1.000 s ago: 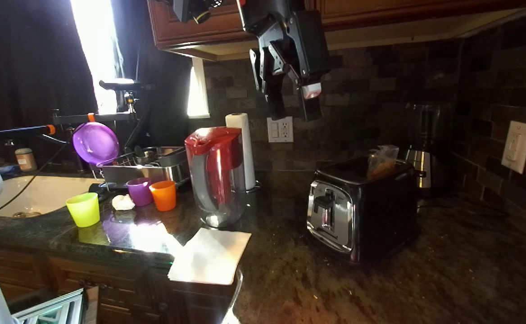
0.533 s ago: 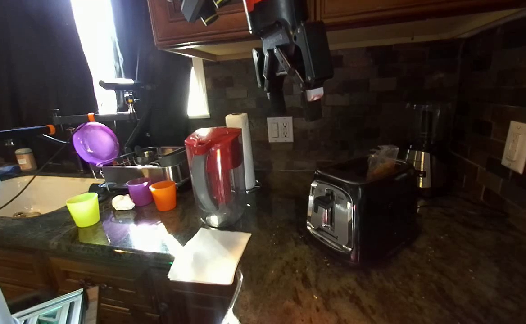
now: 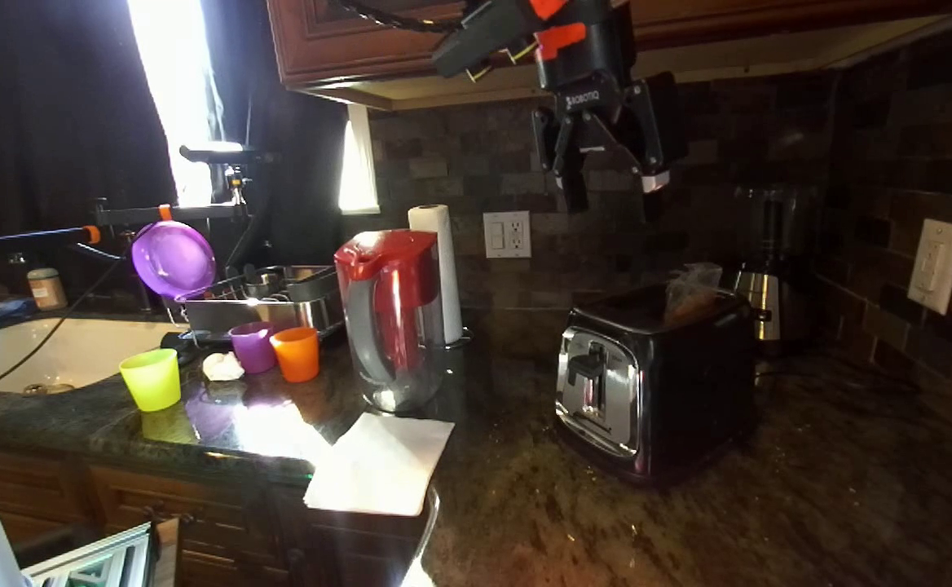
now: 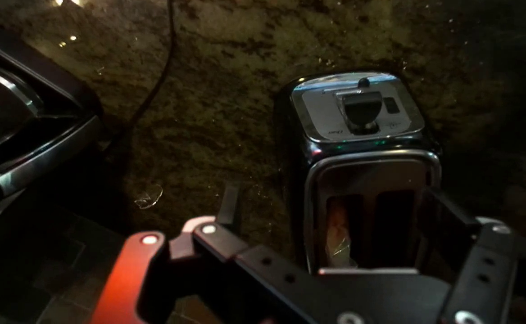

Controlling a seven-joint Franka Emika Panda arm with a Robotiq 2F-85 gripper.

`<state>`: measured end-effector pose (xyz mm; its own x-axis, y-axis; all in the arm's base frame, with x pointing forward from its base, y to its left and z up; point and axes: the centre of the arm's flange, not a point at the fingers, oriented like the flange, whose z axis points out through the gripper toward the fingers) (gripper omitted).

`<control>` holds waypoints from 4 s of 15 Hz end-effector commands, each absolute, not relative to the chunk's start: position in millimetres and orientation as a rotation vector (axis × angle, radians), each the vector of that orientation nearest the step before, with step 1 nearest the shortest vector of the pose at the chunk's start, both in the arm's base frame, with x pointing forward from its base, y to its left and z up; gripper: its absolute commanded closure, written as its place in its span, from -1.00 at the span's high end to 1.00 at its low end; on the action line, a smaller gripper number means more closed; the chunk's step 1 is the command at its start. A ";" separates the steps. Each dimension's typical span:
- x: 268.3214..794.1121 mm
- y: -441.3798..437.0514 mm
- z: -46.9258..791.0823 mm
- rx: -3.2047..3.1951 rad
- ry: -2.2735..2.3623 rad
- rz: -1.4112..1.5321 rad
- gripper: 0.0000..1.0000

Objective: Move the object from the toaster and place it on the counter

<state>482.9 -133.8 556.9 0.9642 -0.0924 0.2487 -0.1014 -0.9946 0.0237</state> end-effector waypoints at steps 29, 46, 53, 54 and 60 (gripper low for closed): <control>676.3 -109.0 476.1 3.137 -0.187 0.485 -0.13; 641.3 -108.2 532.6 3.142 -0.283 0.415 -1.00; 593.7 -98.8 594.1 3.105 -0.301 0.511 -1.00; 585.3 -98.6 601.3 3.101 -0.301 0.513 -1.00; 552.2 -102.7 624.8 3.063 -0.331 0.511 -1.00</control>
<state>579.9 -105.0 623.9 0.9238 -0.1790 0.3384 -0.1800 -0.9832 -0.0287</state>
